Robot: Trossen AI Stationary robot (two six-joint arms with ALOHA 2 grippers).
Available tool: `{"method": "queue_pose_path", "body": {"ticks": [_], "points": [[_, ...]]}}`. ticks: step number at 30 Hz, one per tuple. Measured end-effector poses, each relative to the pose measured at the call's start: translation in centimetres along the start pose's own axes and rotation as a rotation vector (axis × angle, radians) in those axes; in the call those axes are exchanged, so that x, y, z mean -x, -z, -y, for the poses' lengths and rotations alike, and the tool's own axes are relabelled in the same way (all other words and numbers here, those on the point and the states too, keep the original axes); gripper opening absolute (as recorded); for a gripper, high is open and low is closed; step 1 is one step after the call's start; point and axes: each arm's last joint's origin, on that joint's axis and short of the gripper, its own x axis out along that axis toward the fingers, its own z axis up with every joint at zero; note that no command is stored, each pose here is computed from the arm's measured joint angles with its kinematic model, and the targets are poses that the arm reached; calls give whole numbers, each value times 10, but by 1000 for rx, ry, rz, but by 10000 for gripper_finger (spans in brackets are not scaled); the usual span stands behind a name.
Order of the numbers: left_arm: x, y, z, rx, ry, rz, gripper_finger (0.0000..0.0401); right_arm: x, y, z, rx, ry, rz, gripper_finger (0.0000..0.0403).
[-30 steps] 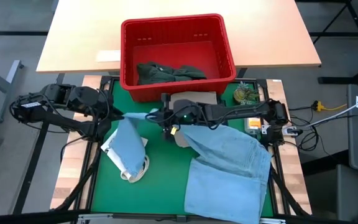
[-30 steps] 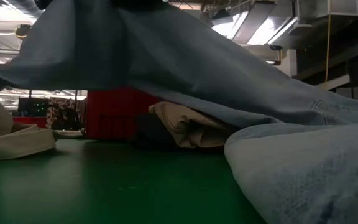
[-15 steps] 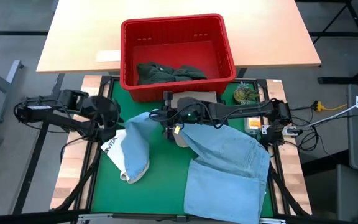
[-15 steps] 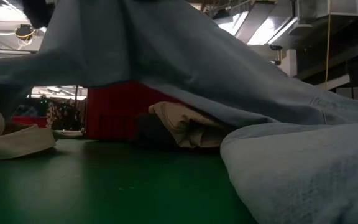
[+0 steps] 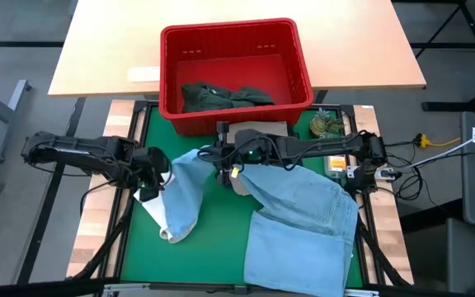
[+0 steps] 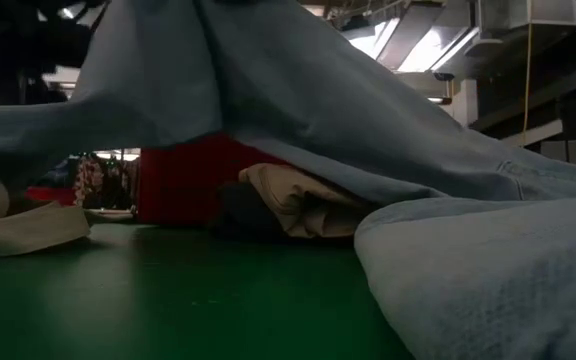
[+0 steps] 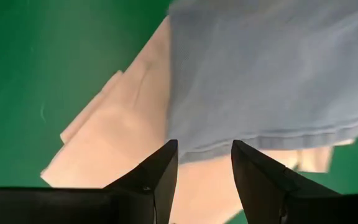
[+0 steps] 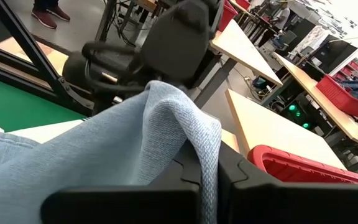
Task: Fold laundry
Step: Fold the blue pants
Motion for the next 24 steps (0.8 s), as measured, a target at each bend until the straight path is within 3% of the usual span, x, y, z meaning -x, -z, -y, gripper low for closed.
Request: {"method": "queue_pose_path", "body": {"ticks": [8,18,24], "points": [[-26,10,-8,14,16,40,145,0,0,0,0,0,1,6],[-27,7,-12,126,-105,112,145,0,0,0,0,0,2,5],[-27,6,-12,154,-104,126,145,0,0,0,0,0,3,4]]}}
